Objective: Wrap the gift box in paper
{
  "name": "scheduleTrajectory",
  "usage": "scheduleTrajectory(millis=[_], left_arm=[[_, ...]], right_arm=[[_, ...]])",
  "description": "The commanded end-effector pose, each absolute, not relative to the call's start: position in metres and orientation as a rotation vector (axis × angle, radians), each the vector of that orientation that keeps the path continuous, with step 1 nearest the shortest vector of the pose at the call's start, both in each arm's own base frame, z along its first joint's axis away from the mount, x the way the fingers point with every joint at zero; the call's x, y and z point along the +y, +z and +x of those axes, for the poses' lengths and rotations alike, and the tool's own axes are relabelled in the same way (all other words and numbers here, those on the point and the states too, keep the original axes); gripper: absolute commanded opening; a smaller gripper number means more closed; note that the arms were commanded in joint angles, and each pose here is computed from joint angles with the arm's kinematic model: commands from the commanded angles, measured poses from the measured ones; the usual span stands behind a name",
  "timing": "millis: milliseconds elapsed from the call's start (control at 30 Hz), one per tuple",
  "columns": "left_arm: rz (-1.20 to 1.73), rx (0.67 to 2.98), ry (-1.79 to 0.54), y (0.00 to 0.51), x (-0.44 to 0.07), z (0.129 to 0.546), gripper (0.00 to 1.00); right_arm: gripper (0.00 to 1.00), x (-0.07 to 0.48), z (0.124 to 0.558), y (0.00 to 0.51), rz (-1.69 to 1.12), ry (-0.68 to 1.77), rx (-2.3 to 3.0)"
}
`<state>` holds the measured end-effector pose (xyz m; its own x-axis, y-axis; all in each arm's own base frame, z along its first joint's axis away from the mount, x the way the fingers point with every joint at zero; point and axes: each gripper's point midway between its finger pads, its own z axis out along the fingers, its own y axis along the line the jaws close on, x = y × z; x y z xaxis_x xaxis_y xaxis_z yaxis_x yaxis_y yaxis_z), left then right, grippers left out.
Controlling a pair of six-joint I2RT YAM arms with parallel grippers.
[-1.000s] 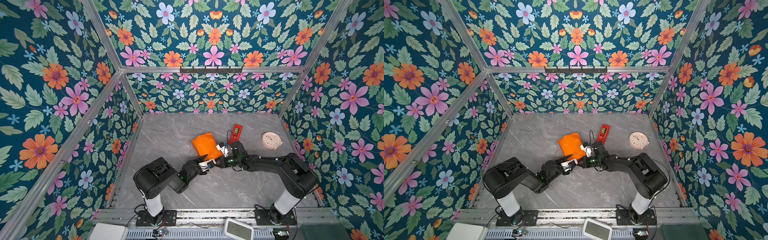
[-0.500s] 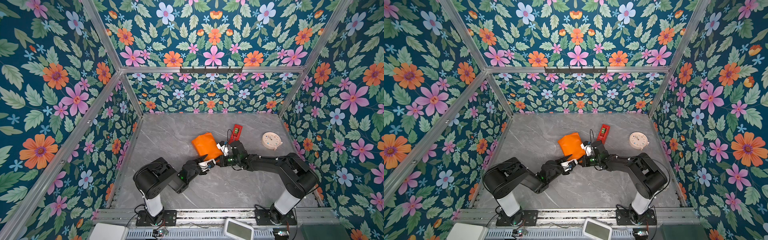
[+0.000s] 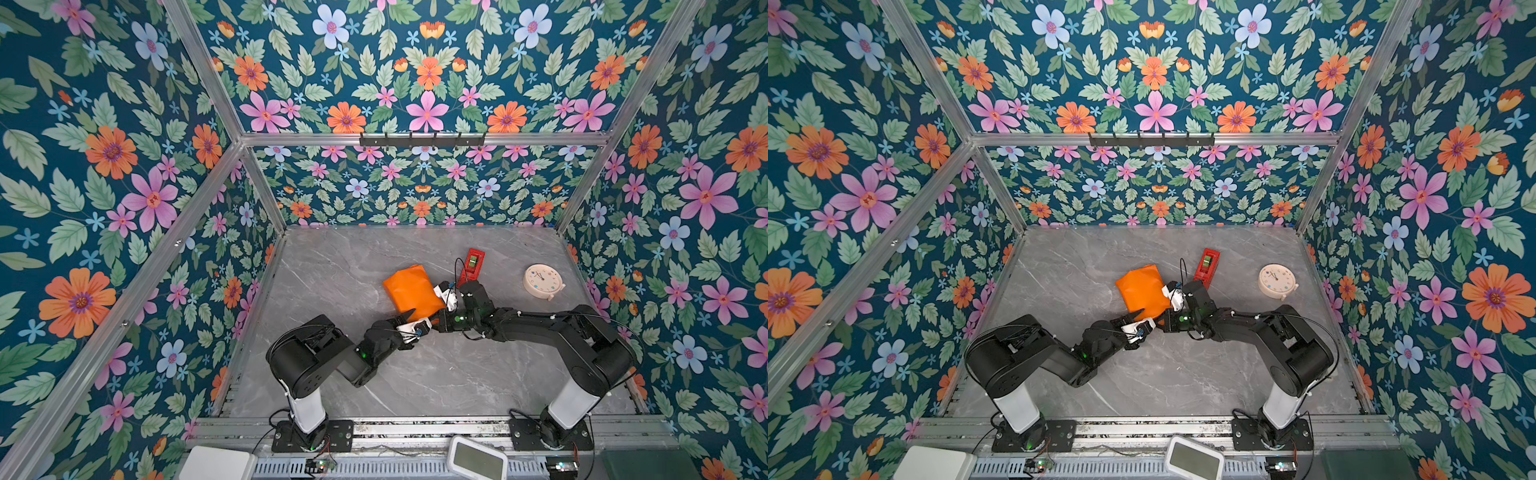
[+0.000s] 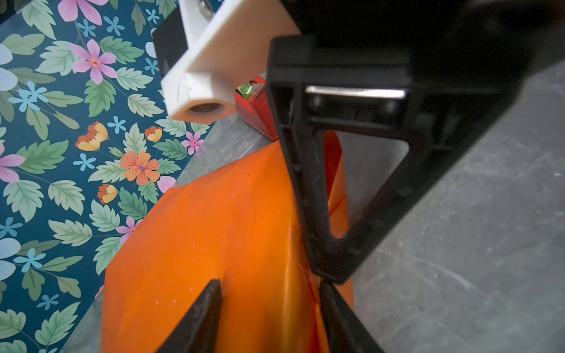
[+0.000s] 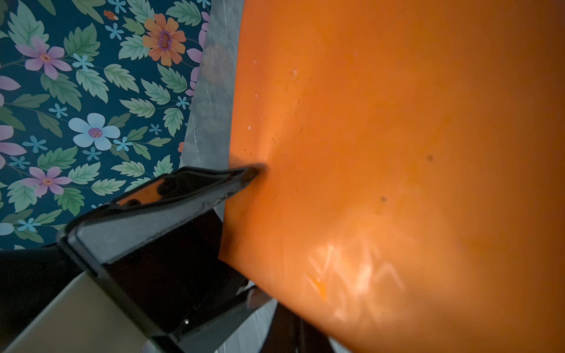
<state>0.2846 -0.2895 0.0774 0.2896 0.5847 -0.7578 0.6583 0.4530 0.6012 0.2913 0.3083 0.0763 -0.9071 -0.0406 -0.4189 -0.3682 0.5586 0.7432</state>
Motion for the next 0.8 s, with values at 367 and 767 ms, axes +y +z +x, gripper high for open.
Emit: scheduleTrajectory(millis=[367,767], left_arm=[[1.285,1.449,-0.097,0.0515,-0.2861,0.275,0.52],[1.286,1.448,-0.096,0.0515,-0.2862,0.2749,0.52]], right_arm=[[0.1,0.3092,0.2993,0.0809,-0.235,1.304,2.43],[0.2,0.3107,0.3009,0.0852,-0.195,1.332,2.416]])
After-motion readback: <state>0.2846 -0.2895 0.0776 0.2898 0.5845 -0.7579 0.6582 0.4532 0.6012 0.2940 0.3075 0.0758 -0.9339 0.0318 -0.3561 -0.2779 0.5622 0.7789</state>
